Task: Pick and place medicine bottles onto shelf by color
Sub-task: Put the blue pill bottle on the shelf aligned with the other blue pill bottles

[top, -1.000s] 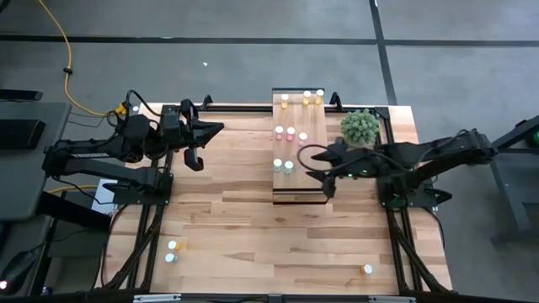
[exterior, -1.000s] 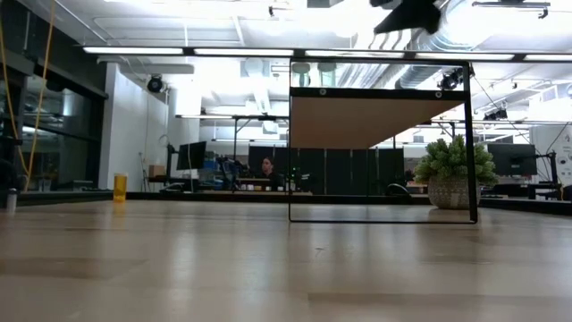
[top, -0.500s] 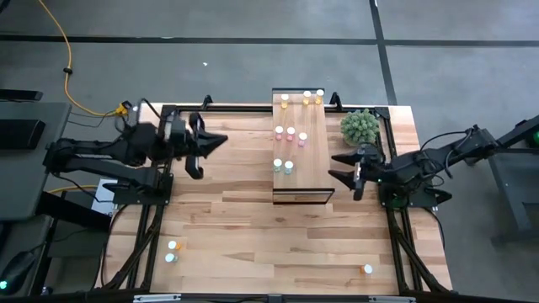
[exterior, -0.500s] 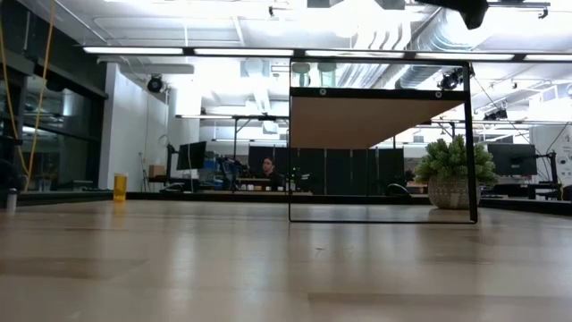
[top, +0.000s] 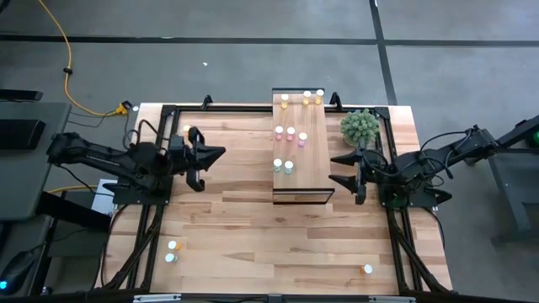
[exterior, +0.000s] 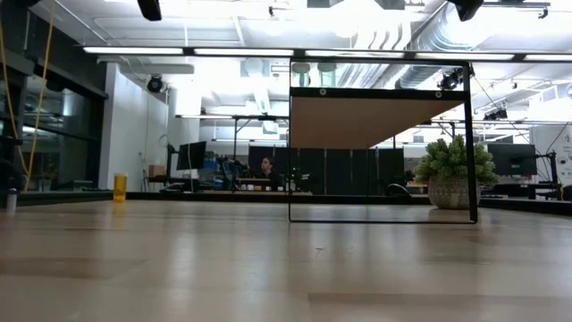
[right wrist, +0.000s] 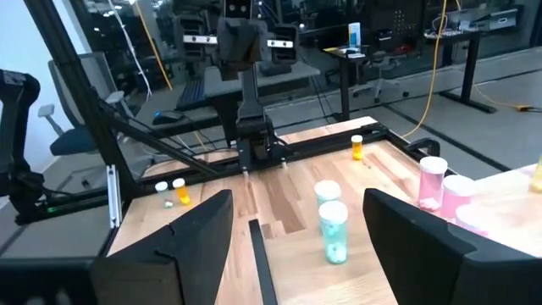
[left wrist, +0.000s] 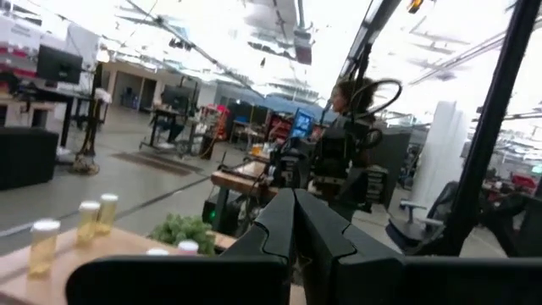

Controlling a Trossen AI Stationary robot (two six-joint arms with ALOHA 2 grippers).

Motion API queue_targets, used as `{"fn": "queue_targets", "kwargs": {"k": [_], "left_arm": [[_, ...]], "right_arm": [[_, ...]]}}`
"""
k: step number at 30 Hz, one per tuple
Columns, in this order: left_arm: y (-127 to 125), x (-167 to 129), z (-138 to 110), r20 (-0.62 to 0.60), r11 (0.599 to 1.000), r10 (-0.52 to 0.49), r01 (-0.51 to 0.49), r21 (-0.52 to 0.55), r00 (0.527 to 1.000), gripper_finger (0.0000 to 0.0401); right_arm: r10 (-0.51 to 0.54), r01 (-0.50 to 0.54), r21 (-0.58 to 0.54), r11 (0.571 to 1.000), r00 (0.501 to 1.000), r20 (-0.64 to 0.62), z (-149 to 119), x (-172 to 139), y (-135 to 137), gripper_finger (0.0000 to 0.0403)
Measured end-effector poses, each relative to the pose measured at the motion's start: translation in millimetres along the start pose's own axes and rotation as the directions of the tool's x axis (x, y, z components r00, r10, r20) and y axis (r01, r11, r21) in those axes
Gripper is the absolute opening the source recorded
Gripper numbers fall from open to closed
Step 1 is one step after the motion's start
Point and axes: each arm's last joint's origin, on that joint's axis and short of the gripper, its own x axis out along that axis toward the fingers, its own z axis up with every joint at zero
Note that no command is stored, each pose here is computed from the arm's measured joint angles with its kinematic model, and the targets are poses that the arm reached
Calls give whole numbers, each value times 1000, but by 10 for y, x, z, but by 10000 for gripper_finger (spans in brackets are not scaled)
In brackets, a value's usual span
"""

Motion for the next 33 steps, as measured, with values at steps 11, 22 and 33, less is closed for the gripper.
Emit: {"fn": "queue_targets", "kwargs": {"k": [11,22,33], "left_arm": [[11,-35,-16,-45,1000,-15,16,23,999,13],[12,-34,-27,-54,991,-12,19,131,998,77],[-1,-19,7,-225,990,11,22,142,974,200]], "right_arm": [[0,-1,20,1000,999,33,35,-1,5,251],[-1,0,18,1000,1000,31,32,0,5,137],[-2,1,75,997,1000,13,12,0,1,7]]}}
